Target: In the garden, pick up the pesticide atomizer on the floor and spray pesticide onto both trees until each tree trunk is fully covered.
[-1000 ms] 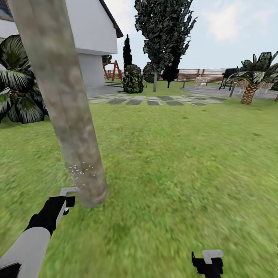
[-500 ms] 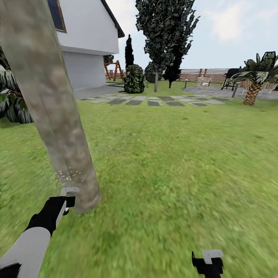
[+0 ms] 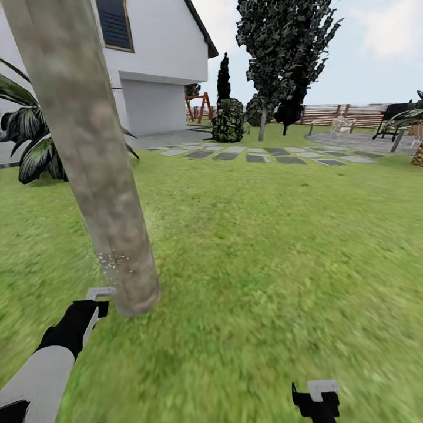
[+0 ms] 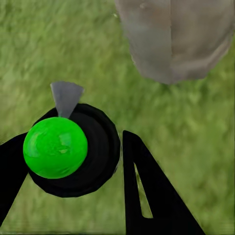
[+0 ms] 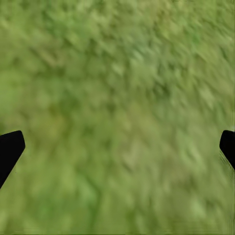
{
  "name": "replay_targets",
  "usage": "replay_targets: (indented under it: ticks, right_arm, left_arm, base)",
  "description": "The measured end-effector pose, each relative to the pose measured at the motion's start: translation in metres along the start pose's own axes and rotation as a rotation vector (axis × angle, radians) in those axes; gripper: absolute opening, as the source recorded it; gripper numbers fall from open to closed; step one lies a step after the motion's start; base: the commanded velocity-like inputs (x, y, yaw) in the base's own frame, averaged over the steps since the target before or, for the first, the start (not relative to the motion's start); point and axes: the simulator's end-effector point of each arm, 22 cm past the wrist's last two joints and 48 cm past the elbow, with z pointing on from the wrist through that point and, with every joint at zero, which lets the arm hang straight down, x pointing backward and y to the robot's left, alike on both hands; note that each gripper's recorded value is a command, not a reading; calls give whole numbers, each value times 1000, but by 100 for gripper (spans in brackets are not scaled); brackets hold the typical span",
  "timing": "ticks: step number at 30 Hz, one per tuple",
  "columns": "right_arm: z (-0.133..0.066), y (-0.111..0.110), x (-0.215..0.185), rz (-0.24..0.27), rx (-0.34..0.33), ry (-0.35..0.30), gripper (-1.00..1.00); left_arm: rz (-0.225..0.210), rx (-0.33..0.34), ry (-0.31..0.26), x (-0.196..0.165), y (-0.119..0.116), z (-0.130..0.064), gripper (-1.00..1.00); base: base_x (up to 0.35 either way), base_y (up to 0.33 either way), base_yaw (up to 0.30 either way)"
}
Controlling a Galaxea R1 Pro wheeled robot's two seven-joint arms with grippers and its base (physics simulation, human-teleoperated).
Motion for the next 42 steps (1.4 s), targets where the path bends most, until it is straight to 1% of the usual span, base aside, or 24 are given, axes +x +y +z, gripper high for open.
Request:
replay_targets:
  ticks: [5, 8, 10, 17, 19, 20, 23, 27, 29, 31, 33, 34, 36, 38, 40, 41, 42]
  right_arm:
    - [0, 0, 0, 0, 0, 0, 100]
    - [0, 0, 0, 0, 0, 0, 100]
    - [0, 1, 0, 0, -1, 1, 100]
    - [0, 1, 0, 1, -2, 1, 100]
    - [0, 1, 0, 1, -2, 1, 100]
    - [0, 1, 0, 1, -2, 1, 100]
    - [0, 1, 0, 1, -2, 1, 100]
    - [0, 1, 0, 1, -1, 0, 100]
    - [0, 0, 0, 1, 0, 0, 100]
    - [0, 0, 0, 1, 2, 0, 100]
    - [0, 0, 0, 1, 1, 0, 100]
    - [0, 0, 0, 1, 1, 0, 100]
    - [0, 1, 0, 1, -1, 0, 100]
    - [0, 1, 0, 1, -1, 0, 100]
    - [0, 1, 0, 1, -1, 0, 100]
    - [0, 1, 0, 1, -1, 0, 100]
    - [0, 1, 0, 1, -1, 0, 100]
  left_arm:
    - [5, -2, 32, 10, -4, 1, -100]
    - [7, 2, 38, 11, -6, 1, -100]
    - [11, 4, 48, 13, -8, 0, -100]
    - [7, 11, 53, 15, -11, 0, -100]
    - [6, 14, 80, 21, -12, 0, -100]
    - [8, 15, 83, 22, -13, -1, -100]
    - [7, 25, 84, 21, -20, -2, -100]
    - [10, 55, 91, 24, -42, -6, -100]
    - [11, 59, 90, 24, -47, -7, -100]
    - [6, 76, 78, 21, -59, -9, -100]
    - [5, 81, 72, 21, -63, -10, -100]
    - [5, 80, 61, 25, -63, -8, -100]
    - [9, 66, 41, 43, -58, -3, -100]
    - [9, 67, 38, 50, -58, -1, -100]
    - [16, 84, 74, 71, -69, 1, -100]
    - [20, 88, 81, 77, -71, 2, -100]
    - [22, 90, 76, 78, -73, 3, -100]
  base:
    - [124, -274, 10]
    - [-9, -267, 24]
    - [-137, -169, 212]
    - [-14, -15, 273]
    - [0, 0, 278]
    - [0, 0, 278]
    - [51, -51, 179]
    - [157, -207, 15]
    - [187, -218, 1]
    - [225, -190, 0]
    - [245, -174, 0]
    - [272, -153, 0]
    - [280, -144, 0]
    - [284, -140, 0]
    - [285, -138, 0]
    - [285, -138, 18]
    - [285, -138, 117]
